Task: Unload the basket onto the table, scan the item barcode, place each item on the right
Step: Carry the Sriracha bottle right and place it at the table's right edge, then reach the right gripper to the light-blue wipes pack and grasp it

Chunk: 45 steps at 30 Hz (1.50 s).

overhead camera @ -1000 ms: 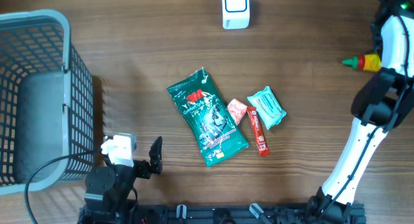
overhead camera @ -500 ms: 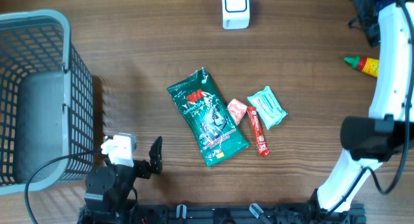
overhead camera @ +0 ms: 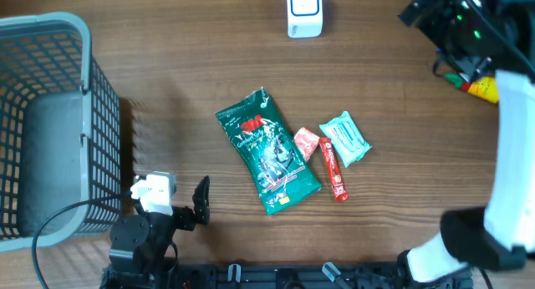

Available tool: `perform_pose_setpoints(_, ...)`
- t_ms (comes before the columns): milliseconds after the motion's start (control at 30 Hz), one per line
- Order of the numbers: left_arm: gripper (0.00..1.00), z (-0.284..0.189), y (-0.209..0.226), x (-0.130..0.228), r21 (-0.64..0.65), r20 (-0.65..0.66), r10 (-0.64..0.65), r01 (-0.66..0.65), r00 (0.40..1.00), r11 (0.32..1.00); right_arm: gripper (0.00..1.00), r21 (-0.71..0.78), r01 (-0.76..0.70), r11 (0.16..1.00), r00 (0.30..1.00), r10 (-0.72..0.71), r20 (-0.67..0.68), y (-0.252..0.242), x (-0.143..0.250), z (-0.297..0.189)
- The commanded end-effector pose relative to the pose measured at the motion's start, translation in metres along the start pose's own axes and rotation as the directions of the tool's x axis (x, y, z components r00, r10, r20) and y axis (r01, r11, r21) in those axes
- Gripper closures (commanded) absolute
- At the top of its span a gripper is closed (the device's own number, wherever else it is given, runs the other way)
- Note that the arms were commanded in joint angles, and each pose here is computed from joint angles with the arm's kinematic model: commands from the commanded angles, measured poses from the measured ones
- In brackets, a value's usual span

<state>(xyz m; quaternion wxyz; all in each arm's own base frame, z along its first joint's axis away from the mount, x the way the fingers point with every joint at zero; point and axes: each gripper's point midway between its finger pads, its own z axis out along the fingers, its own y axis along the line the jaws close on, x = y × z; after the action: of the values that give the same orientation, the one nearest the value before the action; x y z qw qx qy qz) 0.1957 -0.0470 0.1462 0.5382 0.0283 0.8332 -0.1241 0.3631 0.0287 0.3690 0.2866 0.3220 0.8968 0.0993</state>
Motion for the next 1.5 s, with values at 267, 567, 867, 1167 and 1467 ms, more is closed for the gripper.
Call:
perform_pose_setpoints(267, 0.00, -0.001, -0.003, -0.002, 0.019, 0.009, 0.022, -0.022, 1.000, 1.000, 0.00, 0.235, -0.076, 0.969, 0.994, 0.093, -0.063, -0.109, 0.087, 0.013)
perform_pose_setpoints(567, 0.00, -0.001, -0.003, -0.002, 0.019, 0.009, 0.022, -0.022, 1.000, 1.000, 0.00, 0.255, -0.050, 0.966, 0.950, 0.125, -0.287, -0.141, 0.168, 0.097)
perform_pose_setpoints(867, 0.00, -0.001, -0.003, -0.002, 0.019, 0.009, 0.022, -0.022, 1.000, 1.000, 0.00, 0.205, -0.072, 0.976, 0.957, 0.125, -0.261, -0.134, 0.166, 0.116)
perform_pose_setpoints(1167, 0.00, -0.001, -0.003, -0.002, 0.019, 0.009, 0.022, -0.022, 1.000, 1.000, 0.02, 0.157, -0.166, 0.974, 0.930, 0.208, -0.304, -0.129, 0.186, 0.141)
perform_pose_setpoints(1467, 0.00, -0.001, -0.003, -0.002, 0.019, 0.009, 0.022, -0.022, 1.000, 1.000, 0.13, 0.010, -0.330, 0.944, 0.862, 0.306, -0.405, -0.130, 0.242, 0.201)
